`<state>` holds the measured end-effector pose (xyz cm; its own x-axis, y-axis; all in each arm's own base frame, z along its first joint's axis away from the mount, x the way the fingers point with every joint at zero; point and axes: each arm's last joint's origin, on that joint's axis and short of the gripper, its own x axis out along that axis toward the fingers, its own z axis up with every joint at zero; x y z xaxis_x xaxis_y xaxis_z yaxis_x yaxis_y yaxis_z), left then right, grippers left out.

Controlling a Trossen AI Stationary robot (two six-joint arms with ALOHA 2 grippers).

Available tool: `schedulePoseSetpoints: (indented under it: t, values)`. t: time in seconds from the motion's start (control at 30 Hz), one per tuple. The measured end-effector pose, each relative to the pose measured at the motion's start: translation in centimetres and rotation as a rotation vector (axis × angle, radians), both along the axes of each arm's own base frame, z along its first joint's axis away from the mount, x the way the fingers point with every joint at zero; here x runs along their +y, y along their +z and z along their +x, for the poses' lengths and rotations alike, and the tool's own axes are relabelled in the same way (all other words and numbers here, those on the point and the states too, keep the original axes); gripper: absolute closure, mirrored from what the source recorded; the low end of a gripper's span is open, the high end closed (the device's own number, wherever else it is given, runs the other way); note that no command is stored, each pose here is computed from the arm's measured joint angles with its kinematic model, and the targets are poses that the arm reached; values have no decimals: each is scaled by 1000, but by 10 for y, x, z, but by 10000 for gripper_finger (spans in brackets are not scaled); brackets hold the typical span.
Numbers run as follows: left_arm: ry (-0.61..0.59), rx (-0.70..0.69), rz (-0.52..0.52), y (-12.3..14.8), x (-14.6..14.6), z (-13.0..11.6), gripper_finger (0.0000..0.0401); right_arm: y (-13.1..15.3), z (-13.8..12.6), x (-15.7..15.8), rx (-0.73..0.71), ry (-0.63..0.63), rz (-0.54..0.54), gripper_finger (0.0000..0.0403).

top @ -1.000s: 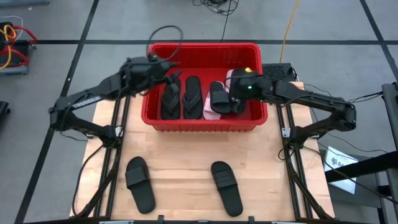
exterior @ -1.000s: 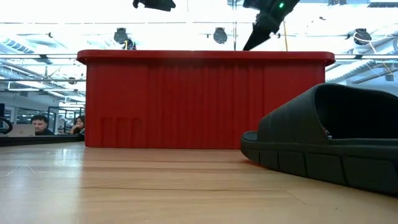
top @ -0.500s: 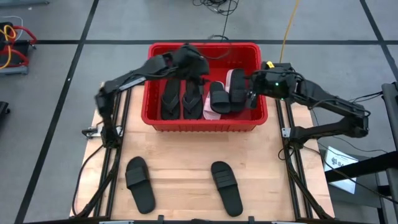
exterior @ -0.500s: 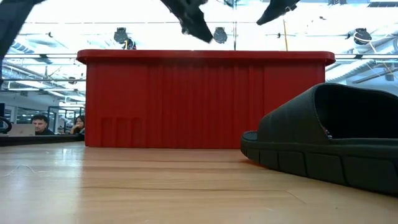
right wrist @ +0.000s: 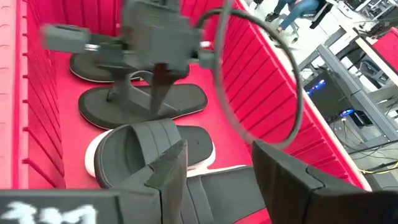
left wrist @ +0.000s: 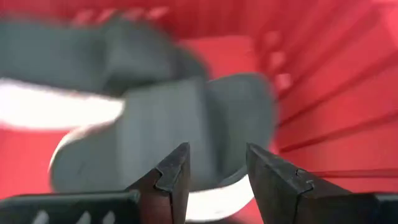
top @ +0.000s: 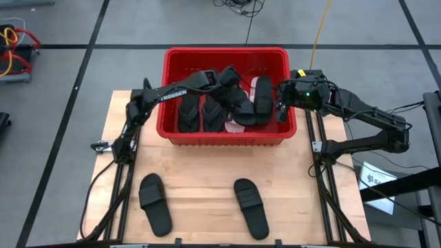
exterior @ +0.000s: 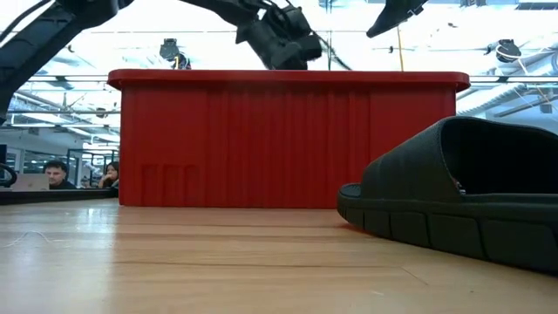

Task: Pick and place slides into bin
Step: Put the black slide into the red bin

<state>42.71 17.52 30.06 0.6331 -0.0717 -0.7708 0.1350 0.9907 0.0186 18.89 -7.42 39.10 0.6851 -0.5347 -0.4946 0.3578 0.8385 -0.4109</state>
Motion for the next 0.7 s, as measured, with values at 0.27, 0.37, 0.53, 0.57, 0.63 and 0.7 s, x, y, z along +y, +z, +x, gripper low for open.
schedulePoseSetpoints:
  t: [0.27,0.37,0.53,0.57,0.63,0.7]
  values:
    - [-226,3,204,-13,-18,14,254,-1,-1,0,11,-1,4,234]
    - [-252,-15,238,-16,-21,17,254,-2,-1,0,21,-1,7,236]
    - [-249,-4,231,-36,-20,17,254,-2,-1,0,23,-1,8,238]
    - [-248,3,229,-41,-20,17,254,-2,-1,0,23,-1,8,238]
    - [-255,8,230,-50,-21,17,254,-2,-1,0,23,-1,8,237]
    - [-260,11,233,-57,-21,16,254,-2,-1,0,23,-1,8,237]
